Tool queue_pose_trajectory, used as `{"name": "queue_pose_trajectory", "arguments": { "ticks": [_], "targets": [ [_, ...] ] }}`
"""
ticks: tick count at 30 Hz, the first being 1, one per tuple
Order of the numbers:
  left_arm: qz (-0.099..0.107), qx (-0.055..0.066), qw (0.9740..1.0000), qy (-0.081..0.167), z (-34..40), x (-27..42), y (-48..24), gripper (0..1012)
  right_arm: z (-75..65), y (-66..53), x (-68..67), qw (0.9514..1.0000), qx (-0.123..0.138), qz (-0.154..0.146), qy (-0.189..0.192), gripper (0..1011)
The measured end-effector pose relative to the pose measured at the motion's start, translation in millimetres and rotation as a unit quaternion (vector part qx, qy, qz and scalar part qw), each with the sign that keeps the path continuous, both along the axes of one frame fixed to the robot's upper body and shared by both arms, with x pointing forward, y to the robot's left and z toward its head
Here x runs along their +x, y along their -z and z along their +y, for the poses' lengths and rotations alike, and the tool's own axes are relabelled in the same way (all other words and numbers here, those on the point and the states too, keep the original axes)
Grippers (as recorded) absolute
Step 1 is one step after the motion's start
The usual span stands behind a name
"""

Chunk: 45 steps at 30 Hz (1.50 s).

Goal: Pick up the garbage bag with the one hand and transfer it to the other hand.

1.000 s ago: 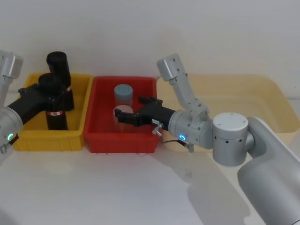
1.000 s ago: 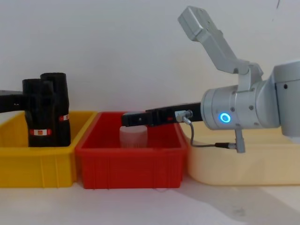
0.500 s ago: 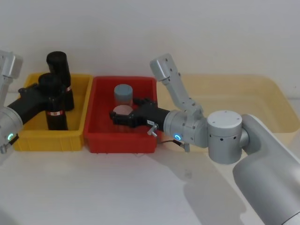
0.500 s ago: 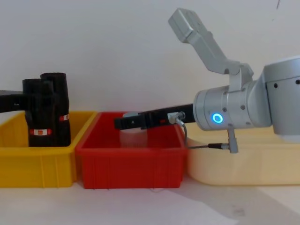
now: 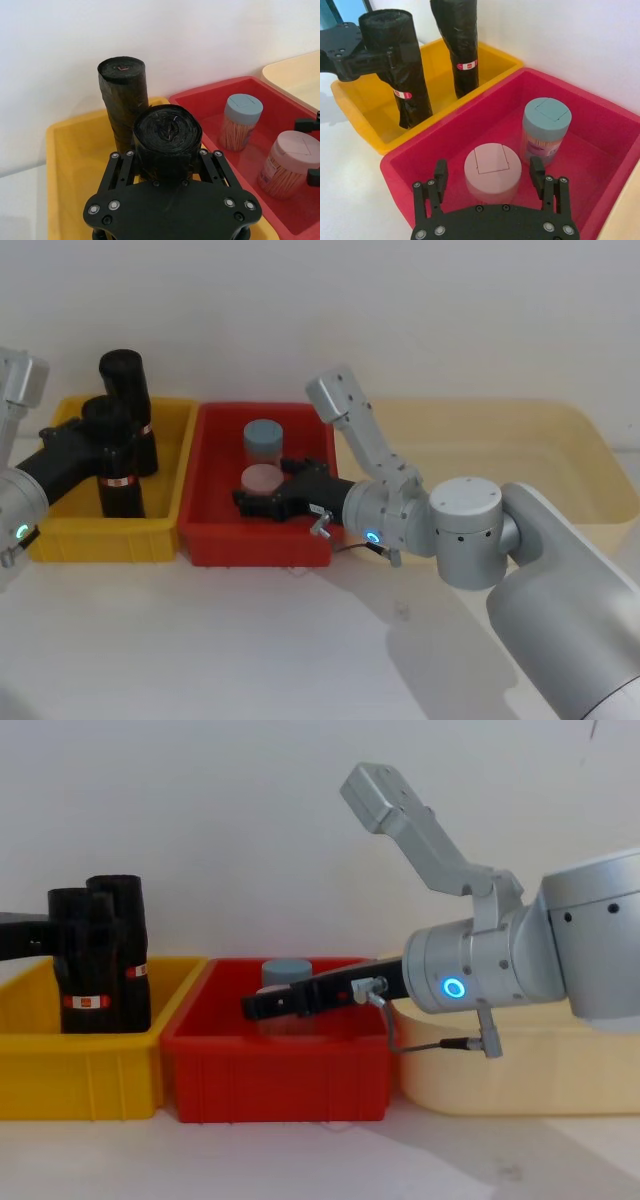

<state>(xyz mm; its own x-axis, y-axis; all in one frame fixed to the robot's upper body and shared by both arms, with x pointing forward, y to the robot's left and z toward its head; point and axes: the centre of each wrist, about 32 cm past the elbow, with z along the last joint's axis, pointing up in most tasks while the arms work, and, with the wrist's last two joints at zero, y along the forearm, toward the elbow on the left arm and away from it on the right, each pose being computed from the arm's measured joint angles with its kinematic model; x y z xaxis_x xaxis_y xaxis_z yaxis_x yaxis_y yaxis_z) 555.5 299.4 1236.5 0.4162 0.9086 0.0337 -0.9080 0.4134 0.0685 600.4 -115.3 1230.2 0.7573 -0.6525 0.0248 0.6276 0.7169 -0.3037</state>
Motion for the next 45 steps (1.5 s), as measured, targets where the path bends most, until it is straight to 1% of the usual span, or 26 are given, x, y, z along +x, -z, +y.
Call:
{"name": "queue_pose_trajectory", "arguments": {
  "ticks": [13, 16, 18, 19, 21, 22, 24, 27, 30, 45],
  "targets": [
    [0.0, 0.0, 1.0, 0.0, 0.0, 0.0, 0.0, 498, 1.5, 2.1, 1.7, 0.9999, -0.011, -0.002, 0.0, 1001],
    [0.0, 0.0, 1.0, 0.0, 0.0, 0.0, 0.0, 498, 1.7, 2.3, 1.9, 0.9999, -0.013, -0.002, 0.0, 978],
    [0.0, 0.0, 1.0, 0.0, 0.0, 0.0, 0.0, 498, 1.8, 2.3, 2.1, 0.9999, -0.013, -0.003, 0.0, 950],
    [0.0, 0.0, 1.0, 0.0, 0.0, 0.0, 0.0, 498, 1.8, 2.3, 2.1, 0.9999, -0.014, -0.003, -0.001, 911],
    [0.0, 0.0, 1.0, 0.0, 0.0, 0.0, 0.0, 498, 1.9, 2.5, 2.1, 0.9999, -0.014, -0.003, -0.001, 885],
    [0.0, 0.0, 1.0, 0.0, 0.0, 0.0, 0.0, 498, 1.8, 2.6, 2.1, 0.9999, -0.014, -0.003, -0.001, 840],
    [0.0, 0.0, 1.0, 0.0, 0.0, 0.0, 0.0, 498, 1.9, 2.6, 2.2, 0.9999, -0.015, -0.003, -0.001, 796],
    [0.0, 0.0, 1.0, 0.0, 0.0, 0.0, 0.0, 498, 2.0, 2.8, 2.2, 0.9999, -0.015, -0.003, -0.001, 683],
    [0.0, 0.0, 1.0, 0.0, 0.0, 0.0, 0.0, 498, 2.1, 2.8, 2.3, 0.9999, -0.015, -0.003, -0.001, 647],
    [0.0, 0.0, 1.0, 0.0, -0.1, -0.2, 0.0, 498, 2.4, 2.6, 2.5, 0.9999, -0.016, -0.004, -0.001, 647]
  ]
}}
